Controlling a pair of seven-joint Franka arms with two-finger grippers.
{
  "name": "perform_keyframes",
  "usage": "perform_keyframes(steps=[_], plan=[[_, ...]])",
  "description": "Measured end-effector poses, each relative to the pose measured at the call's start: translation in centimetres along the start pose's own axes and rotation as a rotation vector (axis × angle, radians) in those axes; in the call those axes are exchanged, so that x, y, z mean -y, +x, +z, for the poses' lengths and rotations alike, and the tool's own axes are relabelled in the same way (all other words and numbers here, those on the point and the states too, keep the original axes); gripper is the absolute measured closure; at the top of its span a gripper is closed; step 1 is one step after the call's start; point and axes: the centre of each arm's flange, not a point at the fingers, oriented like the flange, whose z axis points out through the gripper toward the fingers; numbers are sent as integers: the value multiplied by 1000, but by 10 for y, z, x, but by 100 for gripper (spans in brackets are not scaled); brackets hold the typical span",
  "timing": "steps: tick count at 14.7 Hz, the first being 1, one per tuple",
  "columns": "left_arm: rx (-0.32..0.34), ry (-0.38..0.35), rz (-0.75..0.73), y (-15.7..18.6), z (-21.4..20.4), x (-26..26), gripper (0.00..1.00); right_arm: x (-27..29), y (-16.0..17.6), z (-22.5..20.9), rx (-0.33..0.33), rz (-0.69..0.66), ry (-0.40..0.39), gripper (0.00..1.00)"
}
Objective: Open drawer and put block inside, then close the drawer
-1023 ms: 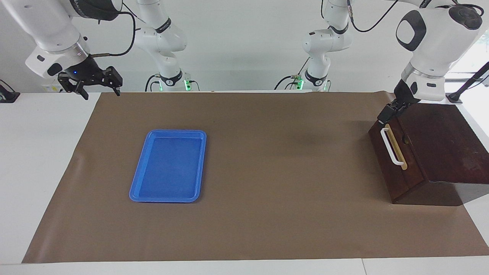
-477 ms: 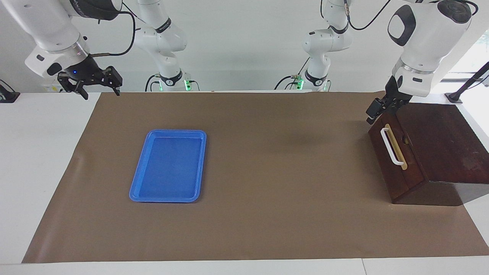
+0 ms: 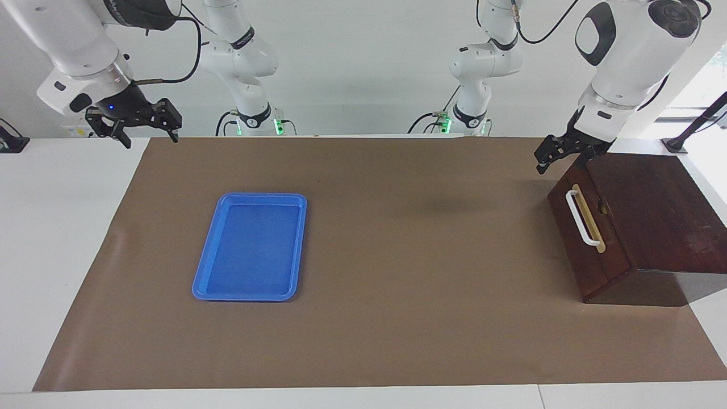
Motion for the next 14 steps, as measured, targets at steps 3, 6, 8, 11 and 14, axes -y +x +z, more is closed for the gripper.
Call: perform_keyframes(steps=[3, 6, 8, 11, 14], plan=[[7, 1, 14, -2, -7, -1, 0, 0, 0, 0, 0, 0, 0, 0], [25, 3, 33, -5, -6, -5, 0, 0, 0, 0, 0, 0, 0, 0], [31, 4, 65, -6, -6, -8, 0, 0, 0, 0, 0, 0, 0, 0], [33, 4, 89, -6, -6, -8, 0, -1, 0, 0, 0, 1, 0, 0], [33, 4, 94, -6, -6, -8, 0, -1, 0, 0, 0, 1, 0, 0]])
